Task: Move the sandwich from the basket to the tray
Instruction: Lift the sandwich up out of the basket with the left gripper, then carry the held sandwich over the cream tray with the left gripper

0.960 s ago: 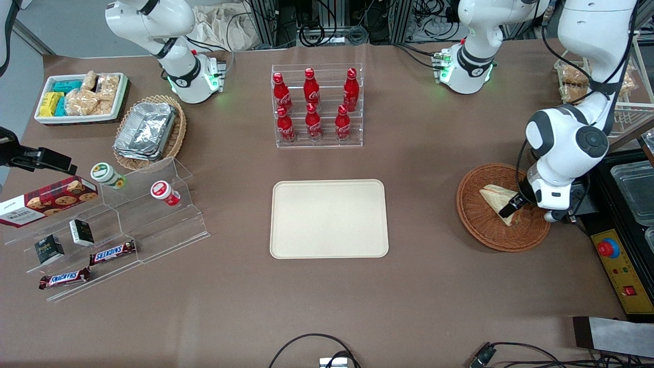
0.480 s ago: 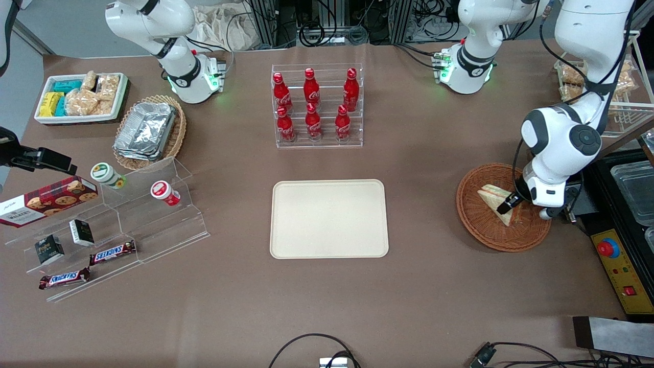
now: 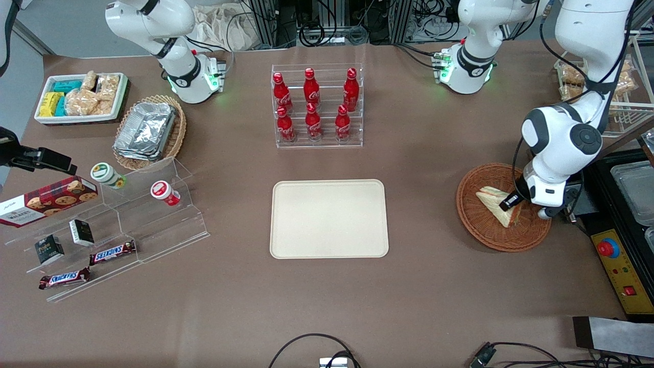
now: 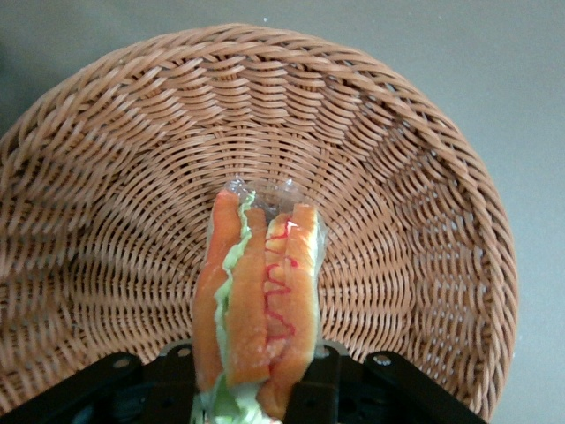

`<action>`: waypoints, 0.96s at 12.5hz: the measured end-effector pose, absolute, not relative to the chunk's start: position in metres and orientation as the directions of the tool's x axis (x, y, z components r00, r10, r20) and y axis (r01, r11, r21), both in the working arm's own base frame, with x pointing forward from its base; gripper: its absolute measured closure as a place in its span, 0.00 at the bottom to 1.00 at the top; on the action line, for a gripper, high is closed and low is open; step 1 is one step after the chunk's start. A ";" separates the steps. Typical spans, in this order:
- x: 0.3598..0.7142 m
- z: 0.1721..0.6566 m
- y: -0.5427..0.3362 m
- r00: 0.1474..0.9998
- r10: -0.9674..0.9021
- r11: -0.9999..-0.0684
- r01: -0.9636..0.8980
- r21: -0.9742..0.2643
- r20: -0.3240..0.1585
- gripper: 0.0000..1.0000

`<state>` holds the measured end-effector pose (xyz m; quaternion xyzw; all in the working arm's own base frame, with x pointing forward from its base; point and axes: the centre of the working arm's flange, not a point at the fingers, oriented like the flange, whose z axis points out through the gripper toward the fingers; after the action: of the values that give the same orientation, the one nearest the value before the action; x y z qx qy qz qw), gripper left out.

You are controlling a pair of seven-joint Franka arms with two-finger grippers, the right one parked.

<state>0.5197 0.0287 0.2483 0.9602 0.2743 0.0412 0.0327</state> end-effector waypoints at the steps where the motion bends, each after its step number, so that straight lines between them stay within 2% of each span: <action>1: 0.518 0.257 0.030 0.863 0.503 -0.863 0.498 0.079 0.053 0.67; 3: 0.515 0.285 0.030 0.902 0.429 -0.902 0.425 0.070 0.050 0.67; 5: 0.511 0.314 0.029 0.939 0.338 -0.940 0.335 0.064 0.060 0.76; 9: 0.499 0.351 0.023 0.992 0.120 -0.992 0.118 0.047 0.050 0.77; 12: 0.492 0.370 0.007 0.997 -0.062 -0.997 -0.064 0.036 0.044 0.77</action>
<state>0.4920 0.0066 0.3702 0.9991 -0.0314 0.0216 0.0188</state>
